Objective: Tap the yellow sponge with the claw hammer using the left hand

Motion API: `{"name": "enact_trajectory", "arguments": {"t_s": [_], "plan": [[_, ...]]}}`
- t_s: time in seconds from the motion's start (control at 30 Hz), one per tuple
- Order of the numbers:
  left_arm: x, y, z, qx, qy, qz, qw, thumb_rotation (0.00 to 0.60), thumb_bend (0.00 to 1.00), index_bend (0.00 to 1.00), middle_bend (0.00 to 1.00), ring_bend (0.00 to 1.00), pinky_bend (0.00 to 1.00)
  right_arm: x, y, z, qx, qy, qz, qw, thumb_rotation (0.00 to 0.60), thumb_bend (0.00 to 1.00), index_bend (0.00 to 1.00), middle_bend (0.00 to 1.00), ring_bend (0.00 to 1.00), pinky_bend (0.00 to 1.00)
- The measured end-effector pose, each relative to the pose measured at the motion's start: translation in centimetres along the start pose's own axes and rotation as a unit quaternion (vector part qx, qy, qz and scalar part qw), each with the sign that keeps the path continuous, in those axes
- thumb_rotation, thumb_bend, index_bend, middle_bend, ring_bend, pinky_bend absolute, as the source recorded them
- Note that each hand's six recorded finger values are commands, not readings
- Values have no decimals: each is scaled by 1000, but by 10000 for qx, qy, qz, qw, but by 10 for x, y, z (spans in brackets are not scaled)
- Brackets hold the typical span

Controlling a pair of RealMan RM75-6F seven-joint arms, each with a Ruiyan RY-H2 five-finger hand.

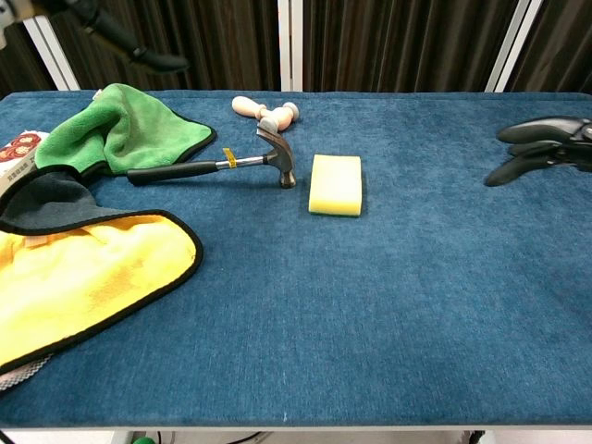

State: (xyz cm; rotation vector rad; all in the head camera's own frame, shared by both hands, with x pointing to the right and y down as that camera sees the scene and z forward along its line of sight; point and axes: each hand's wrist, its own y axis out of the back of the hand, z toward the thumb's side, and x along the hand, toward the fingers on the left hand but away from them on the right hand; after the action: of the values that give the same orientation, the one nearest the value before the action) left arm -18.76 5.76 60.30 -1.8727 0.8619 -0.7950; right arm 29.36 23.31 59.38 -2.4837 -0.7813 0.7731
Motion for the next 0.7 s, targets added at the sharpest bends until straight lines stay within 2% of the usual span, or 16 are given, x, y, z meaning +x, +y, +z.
{"name": "enact_trajectory", "arguments": {"t_s": [0.13, 0.2, 0.27, 0.3, 0.37, 0.53, 0.7], "plan": [[4, -4, -5, 11, 165, -118, 9998, 600, 160, 244, 203, 143, 165, 6, 7, -1, 38, -46, -102, 9999, 600, 131, 45, 135, 0, 0], [5, -9, -11, -21, 345, -236, 9991, 600, 177, 291, 236, 154, 174, 12, 11, -1, 53, -81, -172, 9998, 600, 131, 45, 135, 0, 0], [5, -17, -19, -70, 578, -404, 9975, 600, 221, 379, 299, 206, 196, 20, 16, -1, 82, -138, -279, 9995, 600, 131, 45, 138, 0, 0], [5, -21, -23, -88, 689, -487, 9964, 600, 232, 392, 317, 224, 202, 25, 19, -2, 103, -172, -334, 9992, 600, 131, 45, 139, 0, 0], [5, -32, -29, -139, 951, -684, 9930, 600, 244, 388, 329, 234, 207, 35, 24, -3, 154, -265, -461, 9985, 600, 131, 45, 139, 0, 0], [7, -69, -34, -293, 1504, -1101, 9820, 600, 246, 294, 294, 230, 214, 56, 31, -3, 277, -416, -682, 9964, 600, 131, 53, 141, 0, 0], [13, -96, -33, -422, 1911, -1394, 9707, 600, 241, 265, 282, 228, 219, 66, 29, -5, 328, -548, -728, 9953, 600, 131, 61, 142, 0, 0]]}}
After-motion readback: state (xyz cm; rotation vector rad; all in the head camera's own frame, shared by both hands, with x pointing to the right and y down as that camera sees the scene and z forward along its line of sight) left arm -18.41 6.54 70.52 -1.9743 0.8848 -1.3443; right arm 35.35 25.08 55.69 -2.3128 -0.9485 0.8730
